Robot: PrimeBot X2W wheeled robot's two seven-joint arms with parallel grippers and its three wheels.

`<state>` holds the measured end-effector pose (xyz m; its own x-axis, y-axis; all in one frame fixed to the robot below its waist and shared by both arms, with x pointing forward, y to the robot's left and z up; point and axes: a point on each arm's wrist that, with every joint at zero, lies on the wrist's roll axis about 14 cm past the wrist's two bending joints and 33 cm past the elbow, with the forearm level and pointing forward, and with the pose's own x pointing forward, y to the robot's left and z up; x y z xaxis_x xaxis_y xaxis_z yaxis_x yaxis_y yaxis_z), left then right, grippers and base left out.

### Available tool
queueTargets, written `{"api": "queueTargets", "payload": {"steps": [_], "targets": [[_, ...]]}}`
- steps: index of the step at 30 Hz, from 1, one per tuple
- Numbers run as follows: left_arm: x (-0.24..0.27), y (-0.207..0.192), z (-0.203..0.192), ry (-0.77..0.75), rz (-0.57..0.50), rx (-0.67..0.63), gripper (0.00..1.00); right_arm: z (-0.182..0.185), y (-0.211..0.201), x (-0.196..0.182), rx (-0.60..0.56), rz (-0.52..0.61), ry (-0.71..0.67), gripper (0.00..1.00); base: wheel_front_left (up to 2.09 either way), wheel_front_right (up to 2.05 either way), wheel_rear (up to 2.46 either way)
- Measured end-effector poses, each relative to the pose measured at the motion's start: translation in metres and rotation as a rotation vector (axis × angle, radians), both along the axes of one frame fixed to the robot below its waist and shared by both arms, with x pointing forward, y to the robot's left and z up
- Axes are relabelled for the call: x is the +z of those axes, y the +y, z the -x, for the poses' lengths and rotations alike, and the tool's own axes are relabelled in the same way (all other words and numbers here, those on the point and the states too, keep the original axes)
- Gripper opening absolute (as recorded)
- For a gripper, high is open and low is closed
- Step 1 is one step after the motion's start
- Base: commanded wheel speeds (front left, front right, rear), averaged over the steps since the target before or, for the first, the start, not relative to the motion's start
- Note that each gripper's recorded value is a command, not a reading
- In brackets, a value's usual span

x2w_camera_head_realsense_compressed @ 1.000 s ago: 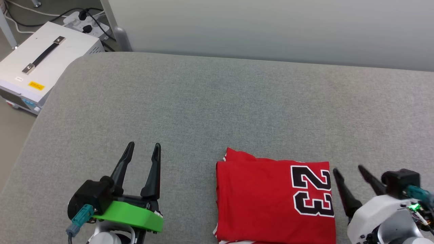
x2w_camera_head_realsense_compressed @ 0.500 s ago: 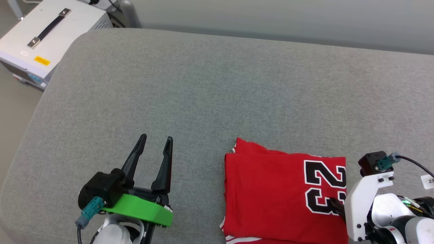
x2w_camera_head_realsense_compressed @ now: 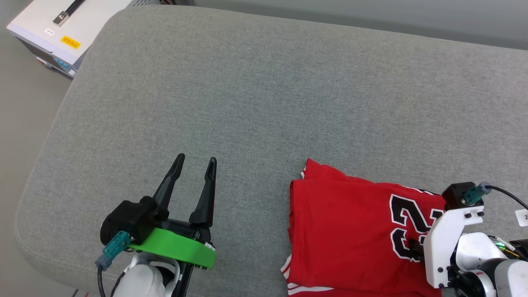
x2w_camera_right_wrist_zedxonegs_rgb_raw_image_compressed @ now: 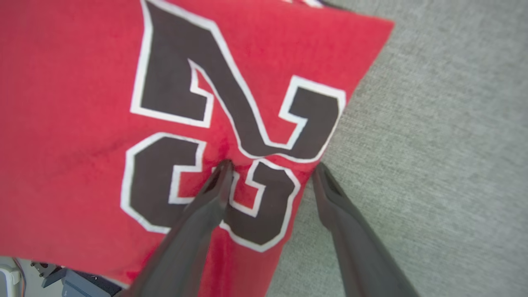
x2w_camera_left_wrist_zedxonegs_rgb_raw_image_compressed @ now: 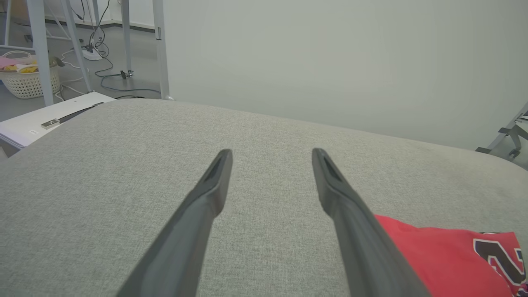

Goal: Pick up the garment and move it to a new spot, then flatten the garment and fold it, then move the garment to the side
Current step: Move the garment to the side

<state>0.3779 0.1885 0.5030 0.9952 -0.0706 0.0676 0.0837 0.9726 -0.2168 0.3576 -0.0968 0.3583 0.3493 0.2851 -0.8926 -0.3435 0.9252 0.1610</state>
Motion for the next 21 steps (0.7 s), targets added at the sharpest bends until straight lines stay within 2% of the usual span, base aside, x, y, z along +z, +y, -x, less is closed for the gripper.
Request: {"api": "queueTargets", "payload": {"steps": [1,2,7,13,21], "targets": [[-0.001,0.001,0.0,0.003,-0.001,0.002,1.0,0.0,0.001,-0.001,0.004,0.001,0.001,0.18,0.0,0.0,0.0],[-0.001,0.001,0.001,0.004,-0.001,0.003,1.0,0.0,0.001,-0.002,0.006,0.0,-0.001,0.0,0.0,0.0,0.0],[0.0,-0.006,0.0,-0.001,0.001,-0.021,1.0,-0.004,0.007,0.002,0.035,-0.012,-0.062,0.0,0.0,0.0,0.0],[0.003,-0.022,-0.006,-0.016,0.001,-0.08,1.0,-0.016,0.0,0.023,0.112,0.035,-0.206,0.0,0.0,0.0,0.0],[0.01,-0.076,-0.02,-0.05,0.027,-0.252,1.0,-0.035,-0.067,0.068,0.199,0.275,-0.386,0.0,0.0,0.0,0.0]]}}
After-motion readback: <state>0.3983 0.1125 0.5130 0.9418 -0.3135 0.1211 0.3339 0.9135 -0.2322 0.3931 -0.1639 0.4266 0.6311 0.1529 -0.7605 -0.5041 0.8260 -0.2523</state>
